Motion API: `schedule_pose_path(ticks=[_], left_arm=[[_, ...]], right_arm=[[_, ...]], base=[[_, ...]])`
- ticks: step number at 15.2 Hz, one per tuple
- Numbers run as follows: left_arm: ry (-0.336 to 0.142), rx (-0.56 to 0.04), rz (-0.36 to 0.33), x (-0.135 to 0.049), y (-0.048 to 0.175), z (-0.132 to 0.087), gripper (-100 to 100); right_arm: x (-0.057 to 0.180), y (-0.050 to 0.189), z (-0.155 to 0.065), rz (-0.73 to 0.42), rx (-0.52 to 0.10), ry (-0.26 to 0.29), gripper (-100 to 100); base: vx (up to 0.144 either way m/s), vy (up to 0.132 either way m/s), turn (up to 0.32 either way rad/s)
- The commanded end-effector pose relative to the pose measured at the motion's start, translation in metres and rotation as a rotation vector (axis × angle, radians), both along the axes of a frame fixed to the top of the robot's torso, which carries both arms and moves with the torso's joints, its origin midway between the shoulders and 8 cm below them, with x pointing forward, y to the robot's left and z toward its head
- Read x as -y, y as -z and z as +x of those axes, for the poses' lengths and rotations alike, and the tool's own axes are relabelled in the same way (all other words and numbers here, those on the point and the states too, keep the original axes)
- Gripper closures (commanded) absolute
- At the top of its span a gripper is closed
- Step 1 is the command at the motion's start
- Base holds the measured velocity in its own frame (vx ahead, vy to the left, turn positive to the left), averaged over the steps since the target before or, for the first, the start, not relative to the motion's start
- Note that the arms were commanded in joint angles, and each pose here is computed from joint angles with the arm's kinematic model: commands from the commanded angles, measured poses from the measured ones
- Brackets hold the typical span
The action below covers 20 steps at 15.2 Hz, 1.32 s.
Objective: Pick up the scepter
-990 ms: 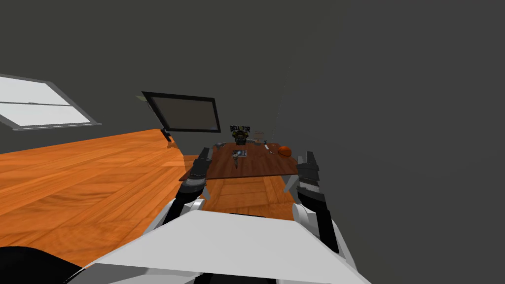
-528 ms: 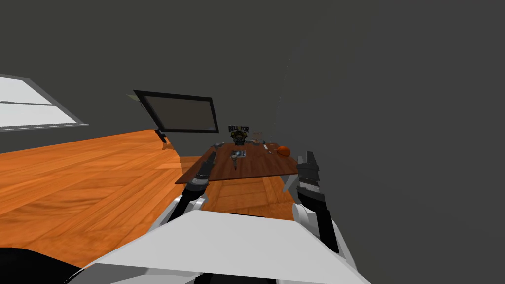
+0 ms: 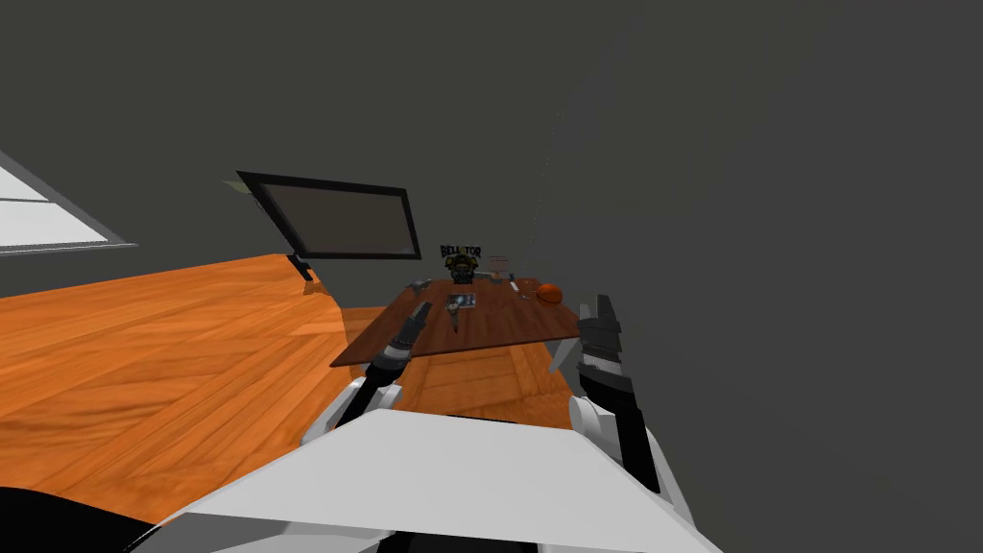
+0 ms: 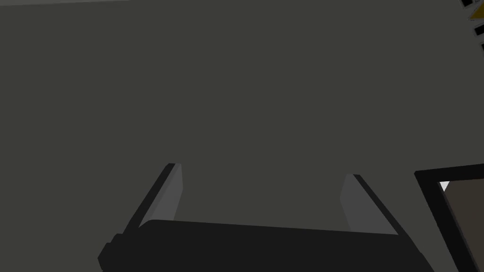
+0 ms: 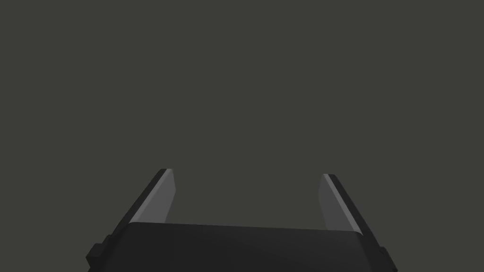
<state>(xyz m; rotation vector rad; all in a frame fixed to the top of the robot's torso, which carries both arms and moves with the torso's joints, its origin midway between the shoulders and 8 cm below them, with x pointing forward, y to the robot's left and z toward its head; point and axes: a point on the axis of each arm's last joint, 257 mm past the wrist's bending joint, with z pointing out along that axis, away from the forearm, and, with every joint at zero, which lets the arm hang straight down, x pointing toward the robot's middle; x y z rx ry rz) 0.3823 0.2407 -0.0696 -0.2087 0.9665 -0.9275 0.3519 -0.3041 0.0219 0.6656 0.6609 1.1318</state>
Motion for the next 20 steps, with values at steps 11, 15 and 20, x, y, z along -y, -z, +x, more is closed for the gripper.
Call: schedule_pose_path(ticks=[11, 15, 20], left_arm=[[-0.069, -0.092, 0.182, -0.010, 0.078, 0.030, -100], [-0.083, -0.119, 0.216, -0.013, 0.098, 0.035, -100], [-0.106, -0.149, 0.284, -0.018, 0.125, 0.044, -100]], right_arm=[[0.000, 0.000, 0.000, 0.000, 0.000, 0.000, 0], [0.000, 0.000, 0.000, 0.000, 0.000, 0.000, 0], [0.000, 0.000, 0.000, 0.000, 0.000, 0.000, 0]], base=[[0.025, 0.019, -0.056], [0.020, 0.019, -0.051], [0.021, 0.019, -0.062]])
